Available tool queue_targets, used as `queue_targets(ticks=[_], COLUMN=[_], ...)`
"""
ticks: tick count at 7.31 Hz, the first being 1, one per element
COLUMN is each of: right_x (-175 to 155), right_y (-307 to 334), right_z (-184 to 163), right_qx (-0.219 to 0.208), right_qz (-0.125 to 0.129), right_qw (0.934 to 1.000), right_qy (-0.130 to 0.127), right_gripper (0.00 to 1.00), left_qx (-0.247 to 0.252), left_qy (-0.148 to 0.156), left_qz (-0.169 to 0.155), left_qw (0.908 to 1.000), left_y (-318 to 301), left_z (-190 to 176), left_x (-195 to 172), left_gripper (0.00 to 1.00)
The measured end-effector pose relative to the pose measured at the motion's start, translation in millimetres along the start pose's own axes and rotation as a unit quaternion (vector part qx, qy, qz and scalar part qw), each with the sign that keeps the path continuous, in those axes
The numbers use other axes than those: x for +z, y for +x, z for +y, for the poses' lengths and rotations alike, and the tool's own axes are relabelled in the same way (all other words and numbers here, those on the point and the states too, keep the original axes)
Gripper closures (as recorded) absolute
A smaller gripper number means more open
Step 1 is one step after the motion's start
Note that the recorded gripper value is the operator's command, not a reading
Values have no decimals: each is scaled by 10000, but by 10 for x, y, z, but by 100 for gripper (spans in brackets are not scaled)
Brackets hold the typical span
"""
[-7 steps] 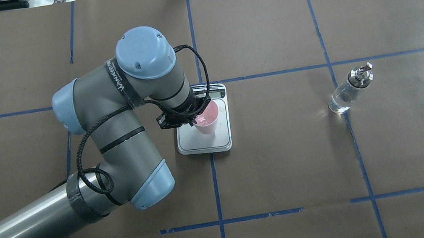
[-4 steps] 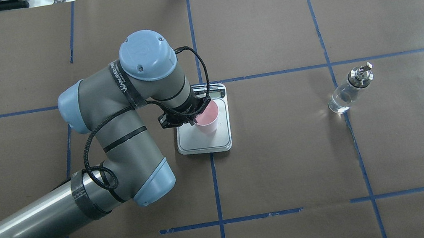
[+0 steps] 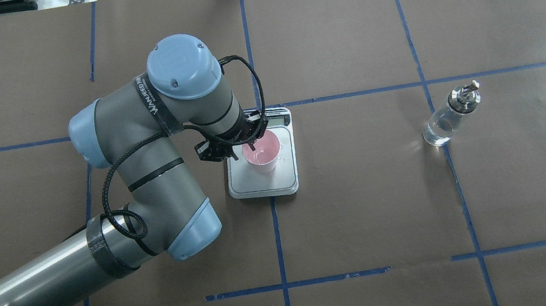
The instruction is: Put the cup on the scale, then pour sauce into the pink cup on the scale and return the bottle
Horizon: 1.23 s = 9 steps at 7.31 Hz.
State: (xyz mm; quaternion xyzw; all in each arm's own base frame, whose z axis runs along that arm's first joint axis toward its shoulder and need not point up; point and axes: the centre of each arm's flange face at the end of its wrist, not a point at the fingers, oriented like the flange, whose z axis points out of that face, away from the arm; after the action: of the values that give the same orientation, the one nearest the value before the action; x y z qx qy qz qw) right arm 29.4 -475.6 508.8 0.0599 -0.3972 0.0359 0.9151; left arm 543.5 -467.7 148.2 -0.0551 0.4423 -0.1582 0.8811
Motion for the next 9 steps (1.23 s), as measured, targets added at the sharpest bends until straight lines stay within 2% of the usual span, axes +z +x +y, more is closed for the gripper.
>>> queue_targets(ticks=[3,5,7,9], right_x=[-270,-399,-356,-143], right_y=[-309,-1042,-1729,-2415], right_z=[373,883,1311,1639], right_qx=[35,216,221,366], right_qz=[-77,-138,-21,102], right_qw=[9998,9996,9997,9991], right_qy=[171,101,-45,172], right_gripper=[0,0,0,0], left_qx=[192,321,424,745], left_qy=[49,100,174,309], left_qz=[233,354,480,370], left_qw=[9995,9988,9978,9961], left_y=[-63,-277,-509,-745], left_z=[-3,12,10,-110], left_x=[-308,-539,-765,-956], left_gripper=[0,0,0,0])
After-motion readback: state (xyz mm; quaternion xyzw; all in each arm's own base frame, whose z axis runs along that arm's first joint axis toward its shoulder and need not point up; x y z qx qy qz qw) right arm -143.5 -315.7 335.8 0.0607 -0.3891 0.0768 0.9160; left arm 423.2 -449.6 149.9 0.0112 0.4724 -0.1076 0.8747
